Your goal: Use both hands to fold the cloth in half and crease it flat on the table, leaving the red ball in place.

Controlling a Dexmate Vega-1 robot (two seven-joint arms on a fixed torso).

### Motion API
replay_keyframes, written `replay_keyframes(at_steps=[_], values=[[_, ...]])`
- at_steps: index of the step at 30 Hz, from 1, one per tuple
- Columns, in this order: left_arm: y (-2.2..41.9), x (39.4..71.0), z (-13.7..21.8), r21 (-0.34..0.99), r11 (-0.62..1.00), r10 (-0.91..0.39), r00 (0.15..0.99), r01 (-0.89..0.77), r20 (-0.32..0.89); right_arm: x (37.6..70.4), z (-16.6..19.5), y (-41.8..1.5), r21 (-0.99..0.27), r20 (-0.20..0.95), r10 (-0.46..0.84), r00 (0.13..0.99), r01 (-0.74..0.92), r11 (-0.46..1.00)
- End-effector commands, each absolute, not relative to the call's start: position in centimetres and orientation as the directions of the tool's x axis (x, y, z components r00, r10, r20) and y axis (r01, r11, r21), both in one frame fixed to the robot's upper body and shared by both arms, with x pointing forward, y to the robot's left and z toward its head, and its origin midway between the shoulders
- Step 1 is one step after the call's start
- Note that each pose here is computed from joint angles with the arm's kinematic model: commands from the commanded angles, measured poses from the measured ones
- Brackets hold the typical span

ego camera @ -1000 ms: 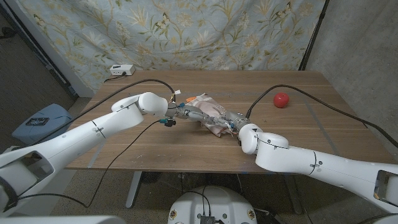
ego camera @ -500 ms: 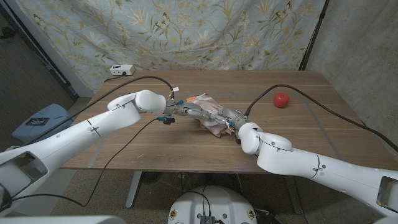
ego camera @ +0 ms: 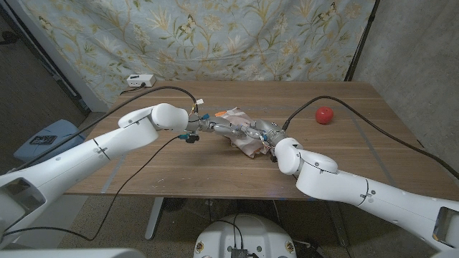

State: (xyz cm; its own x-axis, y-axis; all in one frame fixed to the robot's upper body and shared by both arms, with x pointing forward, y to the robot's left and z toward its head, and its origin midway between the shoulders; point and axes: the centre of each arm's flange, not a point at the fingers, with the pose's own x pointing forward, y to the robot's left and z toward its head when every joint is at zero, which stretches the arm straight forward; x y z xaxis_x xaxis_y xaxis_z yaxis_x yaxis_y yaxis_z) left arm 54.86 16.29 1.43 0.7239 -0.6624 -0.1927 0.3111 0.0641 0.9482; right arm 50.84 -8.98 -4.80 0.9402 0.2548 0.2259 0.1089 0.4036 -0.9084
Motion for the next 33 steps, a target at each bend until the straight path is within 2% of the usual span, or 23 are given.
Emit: replay_keyframes(at_steps=[1,25,33], values=[[16.7,54.0,2.3,0.952,0.097,-0.666,0.73,0.289,-0.153,51.4,-3.7,-9.5,-0.905,0.25,0.248,0.936,0.134,0.405],[18.1,53.7,4.8,0.954,0.188,-0.667,0.743,0.232,-0.049,52.5,-0.9,-10.6,-0.915,0.286,0.196,0.938,0.206,0.348],[19.5,53.8,5.4,0.926,0.291,-0.669,0.743,0.239,0.019,52.7,-0.3,-10.9,-0.906,0.3,0.178,0.937,0.222,0.359]])
